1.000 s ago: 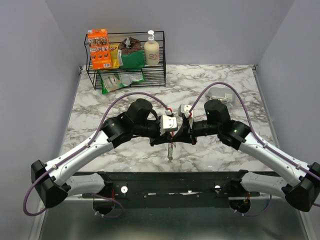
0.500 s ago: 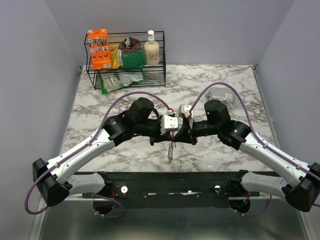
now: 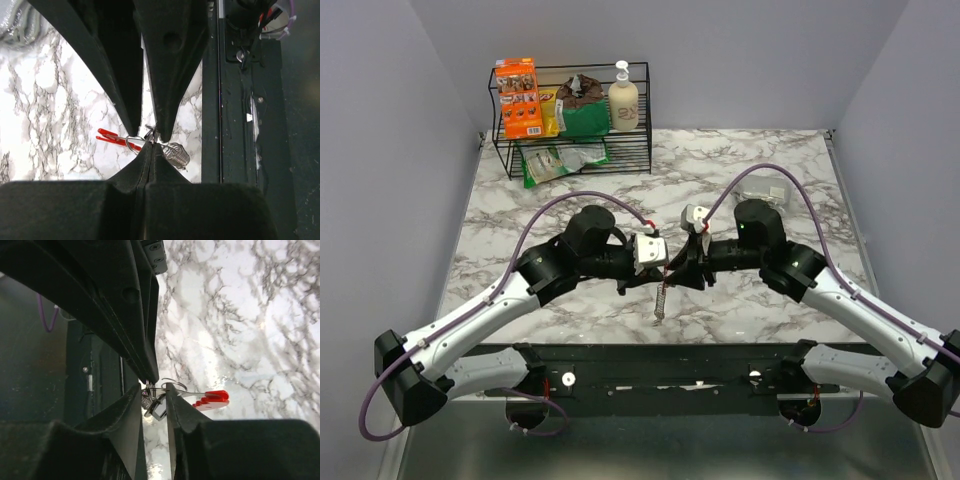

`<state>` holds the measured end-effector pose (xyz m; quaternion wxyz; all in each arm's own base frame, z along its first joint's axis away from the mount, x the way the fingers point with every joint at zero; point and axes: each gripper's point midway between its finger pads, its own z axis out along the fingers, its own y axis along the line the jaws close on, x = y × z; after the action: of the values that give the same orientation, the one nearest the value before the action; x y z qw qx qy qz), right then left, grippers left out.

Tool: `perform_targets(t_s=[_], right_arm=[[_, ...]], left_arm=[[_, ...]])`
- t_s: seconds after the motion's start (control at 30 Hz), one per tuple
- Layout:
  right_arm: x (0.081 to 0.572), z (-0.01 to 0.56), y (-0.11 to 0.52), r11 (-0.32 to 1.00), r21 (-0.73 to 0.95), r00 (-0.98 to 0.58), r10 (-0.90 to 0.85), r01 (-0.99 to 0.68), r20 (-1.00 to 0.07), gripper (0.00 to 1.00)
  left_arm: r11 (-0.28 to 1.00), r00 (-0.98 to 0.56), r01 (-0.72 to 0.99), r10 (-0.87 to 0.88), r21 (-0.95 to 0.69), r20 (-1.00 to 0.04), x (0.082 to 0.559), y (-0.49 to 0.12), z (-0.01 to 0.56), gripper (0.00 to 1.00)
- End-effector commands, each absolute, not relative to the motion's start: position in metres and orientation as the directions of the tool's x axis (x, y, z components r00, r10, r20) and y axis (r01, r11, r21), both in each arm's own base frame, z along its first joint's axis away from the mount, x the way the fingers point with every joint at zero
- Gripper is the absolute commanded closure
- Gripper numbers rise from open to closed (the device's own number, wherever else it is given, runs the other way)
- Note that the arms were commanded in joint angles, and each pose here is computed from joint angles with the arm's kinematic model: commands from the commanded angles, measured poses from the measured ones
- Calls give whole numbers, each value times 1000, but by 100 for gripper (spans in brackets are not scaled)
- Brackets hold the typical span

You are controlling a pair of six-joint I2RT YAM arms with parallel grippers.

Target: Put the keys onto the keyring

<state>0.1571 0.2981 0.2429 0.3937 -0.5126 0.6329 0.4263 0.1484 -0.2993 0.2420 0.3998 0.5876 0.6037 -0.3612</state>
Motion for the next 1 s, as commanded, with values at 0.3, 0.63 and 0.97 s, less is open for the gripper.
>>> perform_targets(t_s=[0.3, 0.63, 0.97], right_arm=[[175, 305, 283, 283, 57, -84, -82, -957, -993, 15], [168, 318, 268, 149, 126, -123, 27, -981, -992, 15], [136, 311, 266, -62, 80, -81, 8, -995, -997, 16]], left_arm=[[220, 37, 975, 21, 41, -999, 157, -306, 298, 100], [260, 111, 963, -159, 67, -981, 153, -296, 309, 100], [203, 189, 970, -303, 130, -934, 134, -292, 328, 100]])
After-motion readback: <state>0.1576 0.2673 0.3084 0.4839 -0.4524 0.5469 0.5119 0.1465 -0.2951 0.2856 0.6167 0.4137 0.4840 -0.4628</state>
